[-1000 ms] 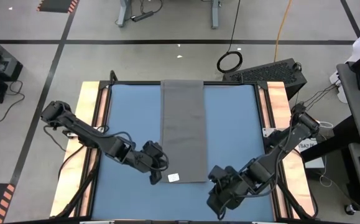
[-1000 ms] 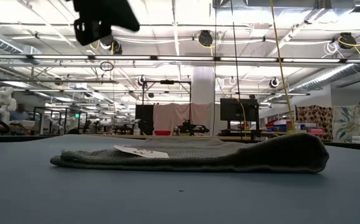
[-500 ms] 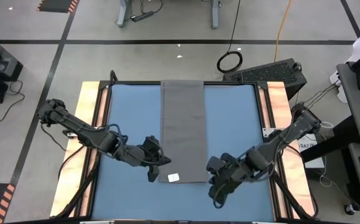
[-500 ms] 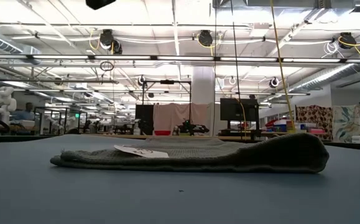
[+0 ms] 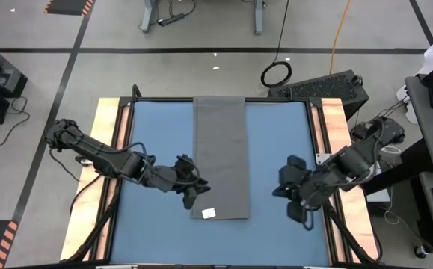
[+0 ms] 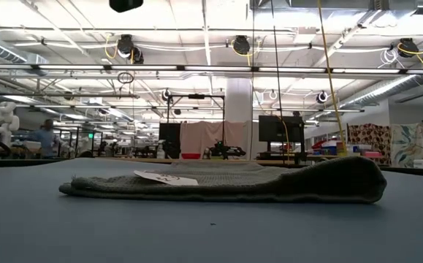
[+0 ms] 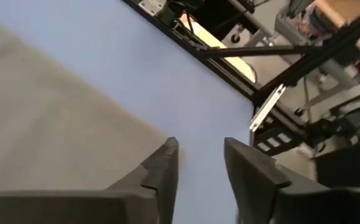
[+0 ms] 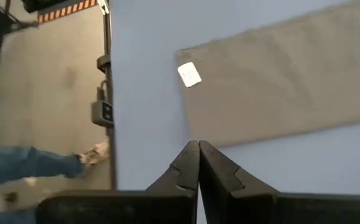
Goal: Roll towel
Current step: Roll the gray towel
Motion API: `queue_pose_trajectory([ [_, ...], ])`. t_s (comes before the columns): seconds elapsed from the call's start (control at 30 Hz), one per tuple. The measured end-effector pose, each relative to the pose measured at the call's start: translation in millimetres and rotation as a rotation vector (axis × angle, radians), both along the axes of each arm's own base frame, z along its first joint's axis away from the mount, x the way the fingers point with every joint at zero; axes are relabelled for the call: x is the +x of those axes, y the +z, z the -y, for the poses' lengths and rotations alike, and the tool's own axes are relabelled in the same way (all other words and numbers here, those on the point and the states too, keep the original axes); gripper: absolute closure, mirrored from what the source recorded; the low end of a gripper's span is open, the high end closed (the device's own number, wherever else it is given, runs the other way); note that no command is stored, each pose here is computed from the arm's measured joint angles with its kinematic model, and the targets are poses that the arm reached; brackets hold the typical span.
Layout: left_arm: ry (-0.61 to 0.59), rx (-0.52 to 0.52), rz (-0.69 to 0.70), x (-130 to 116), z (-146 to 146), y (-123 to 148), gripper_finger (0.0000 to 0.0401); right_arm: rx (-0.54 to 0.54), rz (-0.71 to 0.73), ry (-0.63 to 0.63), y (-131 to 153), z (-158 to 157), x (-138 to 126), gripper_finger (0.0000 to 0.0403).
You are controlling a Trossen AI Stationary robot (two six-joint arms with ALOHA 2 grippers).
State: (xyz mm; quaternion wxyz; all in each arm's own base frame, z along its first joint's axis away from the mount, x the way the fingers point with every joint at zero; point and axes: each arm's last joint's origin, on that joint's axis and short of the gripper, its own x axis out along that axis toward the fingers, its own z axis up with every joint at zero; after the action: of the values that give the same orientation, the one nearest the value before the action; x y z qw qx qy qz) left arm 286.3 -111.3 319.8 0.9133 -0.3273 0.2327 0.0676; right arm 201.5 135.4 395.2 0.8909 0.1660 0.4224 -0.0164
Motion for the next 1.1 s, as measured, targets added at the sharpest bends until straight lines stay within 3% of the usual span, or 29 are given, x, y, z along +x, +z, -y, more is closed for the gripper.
queue_pose_trajectory([
  [0.23, -0.003, -0.085, -0.031, -2, 19, -8, 0.0253, -0.122, 0.056, 0.133, 9, 9, -13, 0.0403],
  [0.5, -0.03, -0.084, -0.123, 10, 32, -34, 0.0253, -0.126, 0.065, 0.152, 10, 7, -13, 0.0403],
  [0.8, -0.085, 0.087, -0.156, 20, 35, -52, 0.0253, -0.057, 0.035, 0.069, 8, 6, -15, 0.0403],
  [1.1, -0.059, 0.135, -0.171, 29, 33, -63, 0.0253, -0.092, 0.031, 0.1, 8, 7, -15, 0.0403],
])
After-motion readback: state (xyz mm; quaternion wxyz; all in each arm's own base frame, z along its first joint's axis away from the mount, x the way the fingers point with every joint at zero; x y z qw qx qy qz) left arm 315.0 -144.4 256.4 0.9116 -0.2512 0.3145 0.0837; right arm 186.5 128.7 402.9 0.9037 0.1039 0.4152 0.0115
